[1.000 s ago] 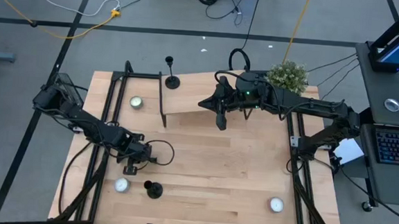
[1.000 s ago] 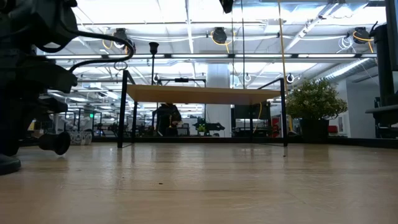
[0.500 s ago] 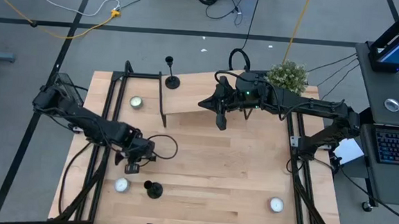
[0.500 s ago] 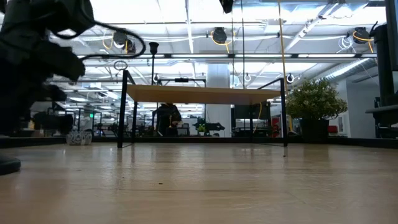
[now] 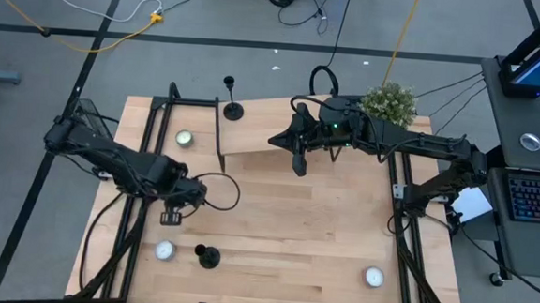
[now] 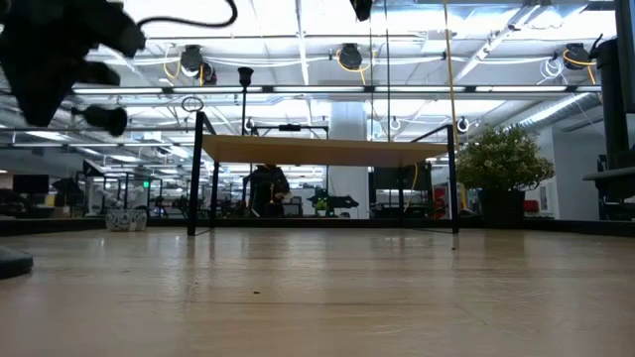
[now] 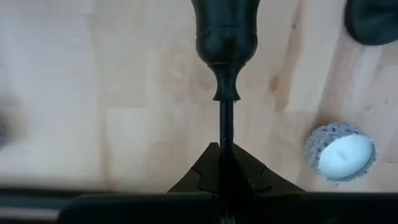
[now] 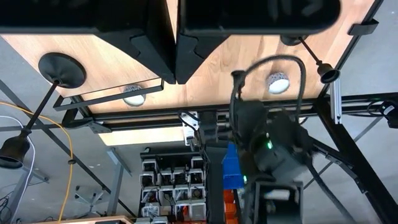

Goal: Pick & Place candle stick holders
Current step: Put the top candle holder on the shelf

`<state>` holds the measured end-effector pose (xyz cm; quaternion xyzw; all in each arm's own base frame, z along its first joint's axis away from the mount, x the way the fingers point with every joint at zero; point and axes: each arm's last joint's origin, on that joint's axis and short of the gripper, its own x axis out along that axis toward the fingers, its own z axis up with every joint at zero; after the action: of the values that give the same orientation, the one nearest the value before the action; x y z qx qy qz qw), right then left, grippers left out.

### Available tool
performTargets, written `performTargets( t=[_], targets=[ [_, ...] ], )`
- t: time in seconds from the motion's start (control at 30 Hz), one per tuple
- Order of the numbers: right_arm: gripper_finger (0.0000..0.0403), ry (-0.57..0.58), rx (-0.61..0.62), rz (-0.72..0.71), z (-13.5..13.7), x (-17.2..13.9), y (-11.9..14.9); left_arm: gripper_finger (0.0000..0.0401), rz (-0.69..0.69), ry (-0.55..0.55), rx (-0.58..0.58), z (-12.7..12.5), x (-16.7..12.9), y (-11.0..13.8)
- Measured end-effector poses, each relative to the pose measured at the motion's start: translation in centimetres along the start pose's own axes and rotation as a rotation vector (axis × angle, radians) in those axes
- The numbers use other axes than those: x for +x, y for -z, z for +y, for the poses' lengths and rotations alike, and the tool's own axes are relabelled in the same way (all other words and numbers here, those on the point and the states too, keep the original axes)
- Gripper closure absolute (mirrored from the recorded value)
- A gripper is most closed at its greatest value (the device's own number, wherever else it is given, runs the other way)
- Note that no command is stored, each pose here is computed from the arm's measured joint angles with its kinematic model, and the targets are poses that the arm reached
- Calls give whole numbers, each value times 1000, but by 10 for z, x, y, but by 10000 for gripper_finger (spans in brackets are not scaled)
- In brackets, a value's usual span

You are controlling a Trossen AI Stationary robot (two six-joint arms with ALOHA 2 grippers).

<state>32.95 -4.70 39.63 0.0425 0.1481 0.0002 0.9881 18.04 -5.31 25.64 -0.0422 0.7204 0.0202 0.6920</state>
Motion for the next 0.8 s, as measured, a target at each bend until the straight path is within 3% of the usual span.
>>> performTargets(
  t=[0.23, 0.47, 0.63, 0.8],
  targets=[
    [403, -1, -1, 0, 0, 0, 0, 392, -117, -118, -32, 2, -54, 0],
    [403, -8, -1, 0, 0, 0, 0, 392, -366, -205, -57, 4, -107, -2],
    [403, -127, -23, -27, 4, 0, -3, 392, -560, -241, -56, 7, -131, -11],
    [403, -158, -28, -34, 5, 0, -4, 392, -762, -252, -9, 12, -147, -29]
  ],
)
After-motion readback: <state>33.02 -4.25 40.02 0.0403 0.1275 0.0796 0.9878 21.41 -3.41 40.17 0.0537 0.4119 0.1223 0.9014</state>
